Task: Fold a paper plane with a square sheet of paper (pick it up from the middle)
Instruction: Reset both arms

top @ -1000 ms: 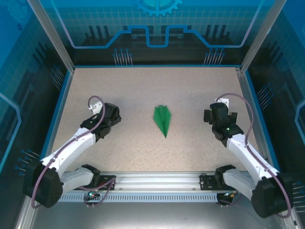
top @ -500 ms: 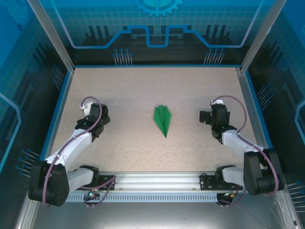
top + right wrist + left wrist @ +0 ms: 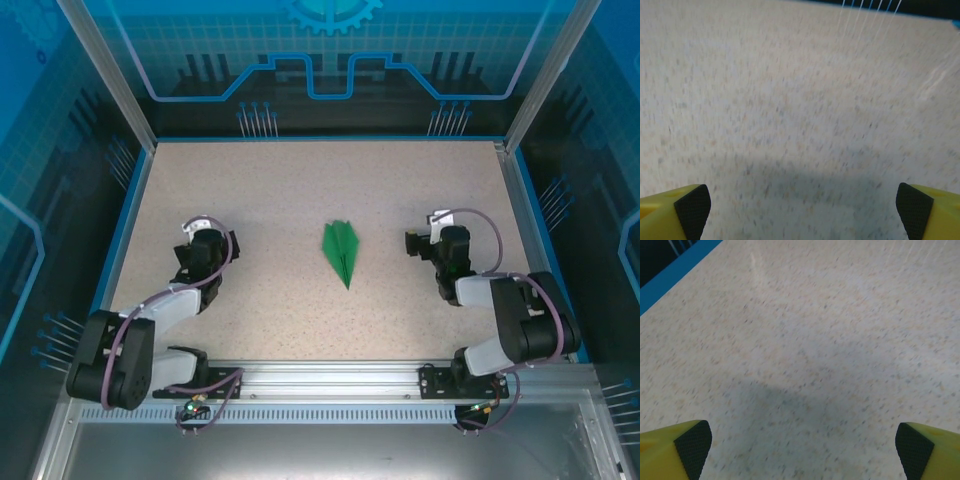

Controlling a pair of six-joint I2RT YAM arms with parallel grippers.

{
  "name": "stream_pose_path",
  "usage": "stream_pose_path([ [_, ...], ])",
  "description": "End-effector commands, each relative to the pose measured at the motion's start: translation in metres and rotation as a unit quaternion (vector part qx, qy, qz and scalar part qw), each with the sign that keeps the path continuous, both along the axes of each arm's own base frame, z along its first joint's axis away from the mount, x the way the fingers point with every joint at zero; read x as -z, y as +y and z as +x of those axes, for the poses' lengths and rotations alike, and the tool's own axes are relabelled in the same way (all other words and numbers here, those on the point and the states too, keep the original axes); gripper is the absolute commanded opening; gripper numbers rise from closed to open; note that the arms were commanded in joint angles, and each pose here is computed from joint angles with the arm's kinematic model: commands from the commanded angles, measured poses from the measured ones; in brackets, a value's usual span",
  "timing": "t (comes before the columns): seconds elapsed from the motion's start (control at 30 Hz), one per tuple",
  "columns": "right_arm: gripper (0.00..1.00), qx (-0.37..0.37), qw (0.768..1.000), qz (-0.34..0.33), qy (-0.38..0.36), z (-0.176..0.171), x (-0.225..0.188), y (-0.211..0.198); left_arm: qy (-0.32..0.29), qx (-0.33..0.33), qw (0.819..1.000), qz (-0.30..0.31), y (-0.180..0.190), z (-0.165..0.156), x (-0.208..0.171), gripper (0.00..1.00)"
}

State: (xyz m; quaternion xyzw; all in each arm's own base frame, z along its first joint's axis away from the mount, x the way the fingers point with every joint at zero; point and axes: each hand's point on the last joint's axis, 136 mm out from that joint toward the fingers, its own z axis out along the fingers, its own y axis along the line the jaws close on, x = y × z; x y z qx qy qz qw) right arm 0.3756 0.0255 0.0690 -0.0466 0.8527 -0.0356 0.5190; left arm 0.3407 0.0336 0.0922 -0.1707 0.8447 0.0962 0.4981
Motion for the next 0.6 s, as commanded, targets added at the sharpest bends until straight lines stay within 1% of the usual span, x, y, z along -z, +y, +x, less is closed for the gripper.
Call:
stream_pose_path([
  [0.0, 0.99, -0.017, 0.998, -0.001, -0.053, 0.016, -0.027, 0.004, -0.078, 0.048, 0.996, -0.006, -0.006, 0.024, -0.027, 0.98],
  [0.07, 0.99, 0.003, 0.999, 0.007, -0.048, 0.019, -0.026, -0.005, -0.089, 0.073, 0.993, -0.006, -0.012, 0.03, -0.03, 0.98],
  [0.13, 0.99, 0.011, 0.999, 0.01, -0.048, 0.019, -0.026, -0.008, -0.086, 0.105, 0.991, 0.001, -0.021, 0.038, -0.029, 0.99],
  [0.27, 0.99, 0.015, 0.999, 0.009, -0.049, 0.019, -0.027, -0.009, -0.086, 0.136, 0.987, 0.006, -0.031, 0.046, -0.015, 0.99],
  [0.37, 0.99, 0.015, 0.999, 0.009, -0.048, 0.019, -0.026, -0.009, -0.082, 0.14, 0.987, 0.009, -0.032, 0.054, -0.002, 0.98],
  [0.4, 0.99, 0.015, 0.999, 0.009, -0.049, 0.019, -0.026, -0.009, -0.066, 0.136, 0.989, 0.0, -0.029, 0.052, 0.001, 0.98],
  [0.43, 0.99, 0.015, 0.999, 0.01, -0.049, 0.019, -0.027, -0.009, -0.073, 0.132, 0.989, -0.003, -0.027, 0.054, -0.001, 0.98],
  [0.57, 0.99, 0.015, 0.999, 0.01, -0.049, 0.02, -0.027, -0.009, -0.072, 0.114, 0.991, -0.007, -0.02, 0.053, -0.001, 0.98],
])
